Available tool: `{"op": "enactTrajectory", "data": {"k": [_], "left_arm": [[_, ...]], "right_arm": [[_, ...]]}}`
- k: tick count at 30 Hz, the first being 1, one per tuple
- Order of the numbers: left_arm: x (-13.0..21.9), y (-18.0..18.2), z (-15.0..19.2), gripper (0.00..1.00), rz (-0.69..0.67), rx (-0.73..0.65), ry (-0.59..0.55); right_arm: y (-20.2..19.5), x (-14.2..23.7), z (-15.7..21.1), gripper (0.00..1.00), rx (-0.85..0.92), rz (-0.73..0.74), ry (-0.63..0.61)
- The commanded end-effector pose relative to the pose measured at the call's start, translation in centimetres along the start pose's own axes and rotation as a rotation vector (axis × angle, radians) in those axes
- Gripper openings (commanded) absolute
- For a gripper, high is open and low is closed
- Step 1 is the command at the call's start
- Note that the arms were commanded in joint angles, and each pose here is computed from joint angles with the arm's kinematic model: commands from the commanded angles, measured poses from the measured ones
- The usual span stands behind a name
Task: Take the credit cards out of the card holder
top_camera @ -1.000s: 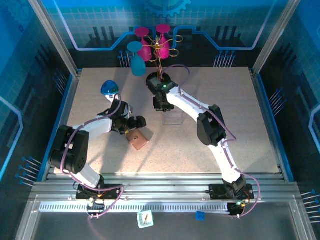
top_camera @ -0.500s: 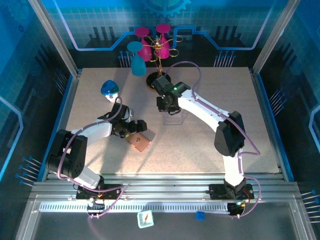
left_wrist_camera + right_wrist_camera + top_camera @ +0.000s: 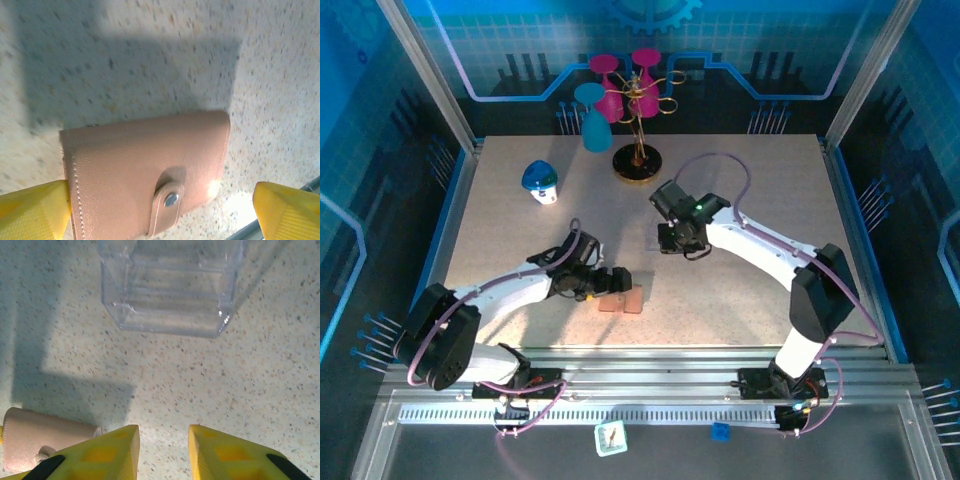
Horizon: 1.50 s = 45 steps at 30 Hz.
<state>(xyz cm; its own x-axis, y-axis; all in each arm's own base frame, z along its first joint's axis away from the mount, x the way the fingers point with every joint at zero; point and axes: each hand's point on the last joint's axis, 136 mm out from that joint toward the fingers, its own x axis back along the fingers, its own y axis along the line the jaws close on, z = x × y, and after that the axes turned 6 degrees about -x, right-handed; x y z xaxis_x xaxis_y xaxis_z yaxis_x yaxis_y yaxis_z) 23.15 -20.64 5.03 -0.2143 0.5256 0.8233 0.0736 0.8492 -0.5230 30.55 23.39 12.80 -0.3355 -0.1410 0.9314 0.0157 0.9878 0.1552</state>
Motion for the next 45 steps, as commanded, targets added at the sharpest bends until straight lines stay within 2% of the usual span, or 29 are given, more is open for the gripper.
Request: {"op": "enactTrajectory", "data": {"k": [1, 7, 12, 15, 18, 21, 26, 28, 33, 36, 41, 45], "left_arm": [[-0.4, -0.8, 1.9, 0.93, -0.005, 0.042, 0.045], [-1.3, -2.6, 3.1, 0.93, 0.004, 0.02, 0.09], [-0.2, -2.4, 1.1, 0.92, -0.012, 0.07, -0.016], [0.9, -2.2, -0.3, 0.91, -0.019, 0.078, -0.057], [2.0, -1.5, -1.7, 0.9, -0.013, 0.1, -0.091], [2.8, -0.8, -2.8, 0.89, 0.014, 0.116, -0.101], [2.6, -0.1, -3.8, 0.79, 0.004, 0.064, -0.059], [2.0, -0.2, -3.8, 0.71, 0.013, 0.048, -0.039], [0.5, 0.5, -3.4, 0.52, 0.029, 0.066, 0.004], [0.1, 1.0, -3.4, 0.47, 0.027, 0.08, 0.005], [0.3, 1.6, -4.1, 0.49, 0.051, 0.112, -0.02], [0.7, 1.2, -4.7, 0.62, 0.087, 0.105, -0.043]], "right_arm": [[-0.6, 0.6, 1.3, 0.31, -0.009, -0.06, 0.023], [0.6, 0.4, 6.7, 0.32, 0.007, -0.263, 0.188], [1.2, -0.4, 10.3, 0.31, -0.002, -0.352, 0.262], [2.5, -0.9, 12.0, 0.34, 0.016, -0.427, 0.297], [3.8, -1.6, 13.5, 0.34, 0.005, -0.495, 0.343], [4.9, -2.5, 14.5, 0.32, 0.021, -0.497, 0.373], [5.8, -4.3, 16.1, 0.28, 0.032, -0.497, 0.435], [5.8, -4.9, 16.7, 0.26, 0.026, -0.497, 0.462], [6.2, -5.9, 17.0, 0.23, 0.001, -0.507, 0.484], [6.2, -6.4, 16.2, 0.21, -0.007, -0.485, 0.464], [6.6, -6.9, 13.6, 0.21, -0.032, -0.481, 0.421], [6.8, -7.4, 11.7, 0.21, -0.031, -0.483, 0.407]]}}
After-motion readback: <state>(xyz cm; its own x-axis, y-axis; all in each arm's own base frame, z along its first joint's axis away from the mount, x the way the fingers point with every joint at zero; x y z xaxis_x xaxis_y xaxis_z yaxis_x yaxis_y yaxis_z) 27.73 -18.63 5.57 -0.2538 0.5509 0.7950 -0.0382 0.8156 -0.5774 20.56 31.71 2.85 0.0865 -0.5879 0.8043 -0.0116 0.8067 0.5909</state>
